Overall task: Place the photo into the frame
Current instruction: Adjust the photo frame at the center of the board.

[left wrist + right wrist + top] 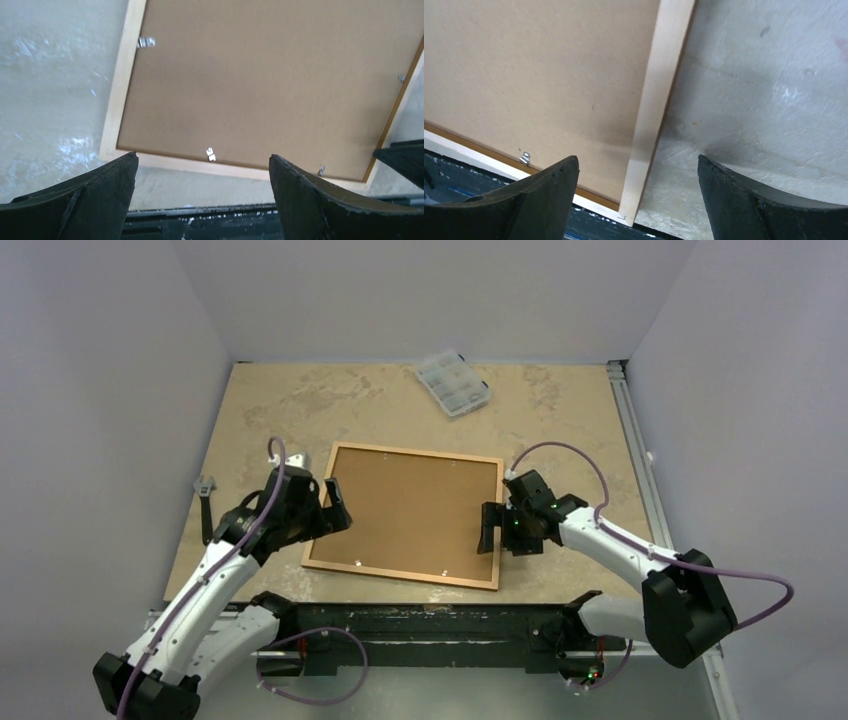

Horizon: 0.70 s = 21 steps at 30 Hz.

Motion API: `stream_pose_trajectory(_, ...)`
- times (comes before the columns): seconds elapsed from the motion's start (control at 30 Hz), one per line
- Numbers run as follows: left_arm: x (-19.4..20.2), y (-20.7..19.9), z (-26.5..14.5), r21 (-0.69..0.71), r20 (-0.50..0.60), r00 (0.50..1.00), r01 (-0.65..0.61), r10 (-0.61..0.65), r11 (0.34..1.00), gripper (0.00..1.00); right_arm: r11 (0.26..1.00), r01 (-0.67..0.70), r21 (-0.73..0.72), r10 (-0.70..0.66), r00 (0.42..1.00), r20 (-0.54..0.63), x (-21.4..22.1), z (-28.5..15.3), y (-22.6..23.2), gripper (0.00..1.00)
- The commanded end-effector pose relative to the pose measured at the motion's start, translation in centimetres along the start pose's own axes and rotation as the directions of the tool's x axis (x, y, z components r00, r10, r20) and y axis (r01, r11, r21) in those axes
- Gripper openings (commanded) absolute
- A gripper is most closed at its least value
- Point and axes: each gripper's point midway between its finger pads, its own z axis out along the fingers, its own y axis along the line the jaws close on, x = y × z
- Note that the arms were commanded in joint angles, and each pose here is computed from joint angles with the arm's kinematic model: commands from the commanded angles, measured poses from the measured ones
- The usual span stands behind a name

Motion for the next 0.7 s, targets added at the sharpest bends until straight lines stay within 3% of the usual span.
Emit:
stream_pose_trajectory(0.0, 3.5, -0.2, -0.9, 0.078, -0.067, 0.997, 0.050, -0.045, 0.996, 1.00, 0.999, -0.029, -0.026, 0.028, 0.998, -0.052, 2.0, 0.4, 0.2, 0.86)
stream_pose_trajectory(0.17, 5.4, -1.2, -1.6, 0.199, -0.081, 0.995, 0.079, -0.063, 0.977, 1.00, 0.999, 0.000, -0.051, -0.002, 0.999, -0.043, 0.5, 1.8, 2.6, 0.84)
stream_pose_trajectory(0.43, 7.6, -1.7, -0.9, 0.274, -0.122, 0.989, 0.111, -0.079, 0.955, 1.00, 0.997, 0.058, -0.046, -0.055, 0.997, 0.058, -5.1, 2.0, 5.5, 0.88)
stream_pose_trajectory(0.67, 8.4, -2.5, -0.5, 0.339, -0.127, 0.991, 0.087, -0.046, 0.937, 1.00, 0.999, 0.037, -0.006, -0.037, 0.999, -0.016, -0.6, 1.4, 2.6, 0.85)
